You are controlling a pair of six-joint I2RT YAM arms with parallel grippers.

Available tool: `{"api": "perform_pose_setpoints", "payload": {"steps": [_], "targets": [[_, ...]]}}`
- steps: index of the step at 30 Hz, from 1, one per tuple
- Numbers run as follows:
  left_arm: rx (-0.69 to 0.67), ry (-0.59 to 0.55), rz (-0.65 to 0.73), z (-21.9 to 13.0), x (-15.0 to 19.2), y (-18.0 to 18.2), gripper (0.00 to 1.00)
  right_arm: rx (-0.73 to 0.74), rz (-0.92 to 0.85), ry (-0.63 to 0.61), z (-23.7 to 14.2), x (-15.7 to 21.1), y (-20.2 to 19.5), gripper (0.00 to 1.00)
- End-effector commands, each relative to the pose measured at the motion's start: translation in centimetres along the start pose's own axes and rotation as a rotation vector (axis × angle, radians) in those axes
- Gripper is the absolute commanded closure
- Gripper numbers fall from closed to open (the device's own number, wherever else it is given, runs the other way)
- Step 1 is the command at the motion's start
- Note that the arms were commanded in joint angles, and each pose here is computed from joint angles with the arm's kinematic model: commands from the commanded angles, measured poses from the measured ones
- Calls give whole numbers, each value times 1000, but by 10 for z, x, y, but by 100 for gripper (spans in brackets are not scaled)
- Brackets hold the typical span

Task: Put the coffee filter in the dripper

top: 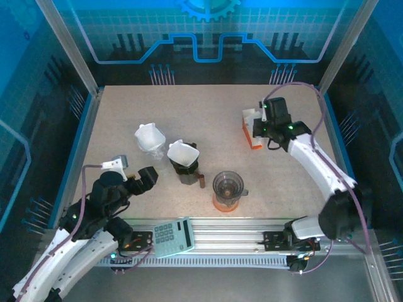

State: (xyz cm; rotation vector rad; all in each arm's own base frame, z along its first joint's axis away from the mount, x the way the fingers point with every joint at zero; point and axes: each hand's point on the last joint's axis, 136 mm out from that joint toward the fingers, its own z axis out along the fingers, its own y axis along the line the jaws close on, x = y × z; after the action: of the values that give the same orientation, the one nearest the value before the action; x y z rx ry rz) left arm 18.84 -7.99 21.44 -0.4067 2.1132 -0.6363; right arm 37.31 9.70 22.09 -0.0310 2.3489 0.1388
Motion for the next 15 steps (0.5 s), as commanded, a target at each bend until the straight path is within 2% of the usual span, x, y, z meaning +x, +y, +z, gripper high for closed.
{"api": "perform_pose_setpoints", "payload": {"steps": [1,7,15], "targets": [[51,-27,37,-8,-15,-18,1,-82,0,21,-34,19,14,100],[100,-17,64,-11,-21,-34,1,-193,-75,-8,-116,35,32,100],[166,24,92,-13,-24,-57,1,-373,-142,149,-181,78,57,100]]}}
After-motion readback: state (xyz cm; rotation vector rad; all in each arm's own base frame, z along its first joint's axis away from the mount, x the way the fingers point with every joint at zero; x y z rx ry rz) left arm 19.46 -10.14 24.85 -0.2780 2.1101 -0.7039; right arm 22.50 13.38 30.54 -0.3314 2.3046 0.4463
